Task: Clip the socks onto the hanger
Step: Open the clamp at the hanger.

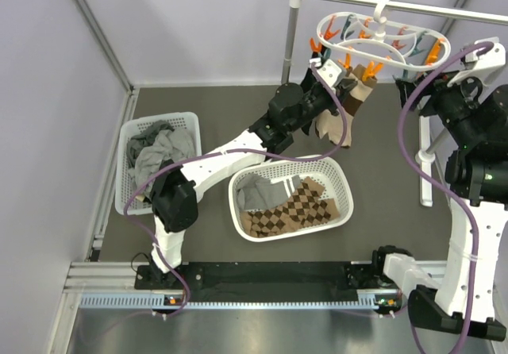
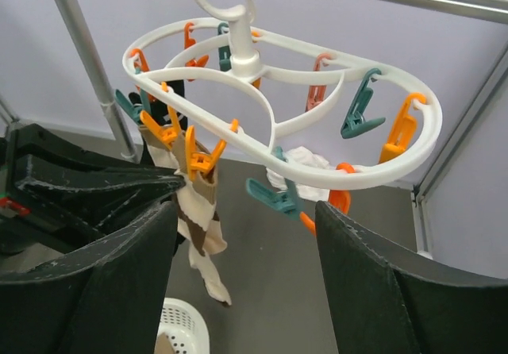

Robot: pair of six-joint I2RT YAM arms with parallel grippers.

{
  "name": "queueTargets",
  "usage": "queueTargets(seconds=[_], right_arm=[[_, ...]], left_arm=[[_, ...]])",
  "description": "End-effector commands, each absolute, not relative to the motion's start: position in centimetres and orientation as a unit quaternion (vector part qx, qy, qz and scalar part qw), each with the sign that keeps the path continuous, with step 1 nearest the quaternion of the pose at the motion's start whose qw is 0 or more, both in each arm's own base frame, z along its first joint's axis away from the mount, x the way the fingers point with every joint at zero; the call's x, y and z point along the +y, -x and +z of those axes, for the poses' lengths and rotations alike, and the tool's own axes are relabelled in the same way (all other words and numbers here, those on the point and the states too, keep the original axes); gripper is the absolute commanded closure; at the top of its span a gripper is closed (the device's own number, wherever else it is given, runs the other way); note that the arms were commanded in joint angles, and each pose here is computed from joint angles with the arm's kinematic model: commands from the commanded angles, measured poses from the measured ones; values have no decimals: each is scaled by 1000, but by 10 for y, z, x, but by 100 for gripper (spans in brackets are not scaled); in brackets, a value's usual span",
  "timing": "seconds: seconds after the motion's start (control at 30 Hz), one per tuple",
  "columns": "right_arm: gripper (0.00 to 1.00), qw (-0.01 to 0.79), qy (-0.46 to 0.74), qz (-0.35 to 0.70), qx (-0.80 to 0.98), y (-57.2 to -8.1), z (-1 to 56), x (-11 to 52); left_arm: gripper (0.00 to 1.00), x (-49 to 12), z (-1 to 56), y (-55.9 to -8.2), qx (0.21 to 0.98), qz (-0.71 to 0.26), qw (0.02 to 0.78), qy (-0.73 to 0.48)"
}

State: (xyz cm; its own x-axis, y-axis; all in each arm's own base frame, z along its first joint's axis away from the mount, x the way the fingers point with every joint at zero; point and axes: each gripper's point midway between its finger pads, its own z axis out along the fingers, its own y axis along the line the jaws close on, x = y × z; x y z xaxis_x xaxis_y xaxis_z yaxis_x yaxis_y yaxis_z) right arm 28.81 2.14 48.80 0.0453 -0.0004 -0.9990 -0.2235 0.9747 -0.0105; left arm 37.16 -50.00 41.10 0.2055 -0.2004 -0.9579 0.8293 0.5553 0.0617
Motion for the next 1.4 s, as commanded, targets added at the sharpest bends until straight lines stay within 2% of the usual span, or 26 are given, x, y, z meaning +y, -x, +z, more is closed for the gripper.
queueTargets(seconds=[0.0,0.13,0.67,1.0,1.13,1.37], right_arm=[[32,728,94,74,675,-301,497,20],[35,724,117,96,673,-306,499,30],[33,708,126,121,685,-329,490,34],[22,747,132,84,646,-287,530,33],[25,748,161,114,634,-272,536,49],[26,707,199,211,645,-262,513,80]], left_arm=[[92,-472,465,-358,478,-368,747,-281],[92,-470,467,-356,475,-369,747,-283],[92,-471,468,-352,474,-380,742,-285],[92,-472,466,-353,475,-378,741,-286],[92,-471,466,-353,476,-377,742,-285],[92,-470,467,-353,475,-378,742,-284]])
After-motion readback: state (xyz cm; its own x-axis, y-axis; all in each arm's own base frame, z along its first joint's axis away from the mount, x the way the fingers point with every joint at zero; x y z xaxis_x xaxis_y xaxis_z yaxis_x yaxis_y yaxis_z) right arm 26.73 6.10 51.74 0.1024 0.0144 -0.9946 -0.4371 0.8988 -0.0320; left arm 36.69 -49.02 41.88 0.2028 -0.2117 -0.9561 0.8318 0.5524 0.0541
